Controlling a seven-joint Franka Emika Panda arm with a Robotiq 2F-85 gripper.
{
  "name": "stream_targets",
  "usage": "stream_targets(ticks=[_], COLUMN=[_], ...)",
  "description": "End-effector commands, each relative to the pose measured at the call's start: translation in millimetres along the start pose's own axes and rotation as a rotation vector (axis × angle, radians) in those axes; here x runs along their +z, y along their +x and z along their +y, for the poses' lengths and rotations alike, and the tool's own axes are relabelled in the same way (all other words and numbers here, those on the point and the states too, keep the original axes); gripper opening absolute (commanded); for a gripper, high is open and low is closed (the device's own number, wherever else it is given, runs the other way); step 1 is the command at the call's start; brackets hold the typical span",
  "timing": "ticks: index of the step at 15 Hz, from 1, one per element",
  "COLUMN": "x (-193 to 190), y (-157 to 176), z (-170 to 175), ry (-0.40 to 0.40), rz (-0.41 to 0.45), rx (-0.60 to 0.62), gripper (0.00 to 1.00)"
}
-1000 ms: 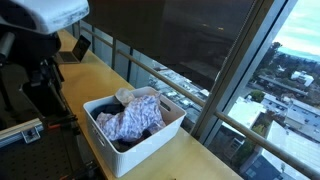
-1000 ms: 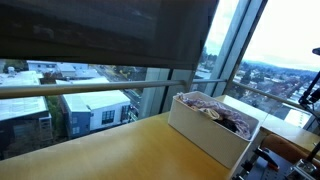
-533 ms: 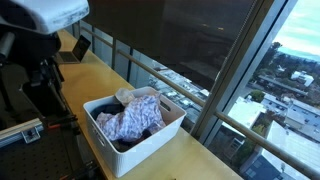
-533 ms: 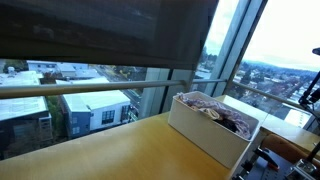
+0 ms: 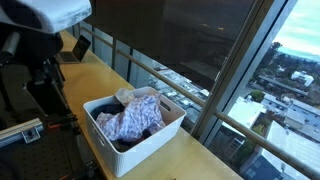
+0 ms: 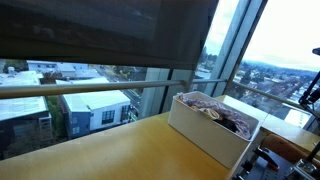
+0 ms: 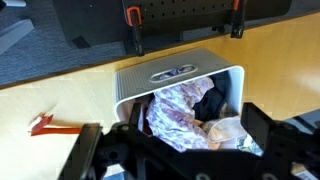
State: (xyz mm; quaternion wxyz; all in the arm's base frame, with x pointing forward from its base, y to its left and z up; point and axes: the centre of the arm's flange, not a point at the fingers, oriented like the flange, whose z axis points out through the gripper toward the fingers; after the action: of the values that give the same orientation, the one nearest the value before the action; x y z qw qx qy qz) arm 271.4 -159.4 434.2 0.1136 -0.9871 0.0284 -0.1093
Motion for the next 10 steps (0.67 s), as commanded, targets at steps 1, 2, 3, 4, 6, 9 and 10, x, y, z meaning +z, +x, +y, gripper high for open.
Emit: stream_targets(ticks=[1, 2, 3, 4, 6, 9, 10], x=[21, 28, 35, 43, 56, 77, 88], y=[34, 45, 57, 72, 98, 143, 160], z=[-24, -33, -41, -49, -63, -81, -88], ry=[0.000, -0.002, -0.001, -0.001, -0.012, -0.048, -0.065], rz=[0.004, 0.008, 0.010, 0.019, 0.046, 0.093, 0.106], rx=[-0.044, -0.058, -0.075, -0.090, -0.125, -0.176, -0.191], gripper=[1.00, 1.00, 1.00, 1.00, 1.00, 1.00, 1.00])
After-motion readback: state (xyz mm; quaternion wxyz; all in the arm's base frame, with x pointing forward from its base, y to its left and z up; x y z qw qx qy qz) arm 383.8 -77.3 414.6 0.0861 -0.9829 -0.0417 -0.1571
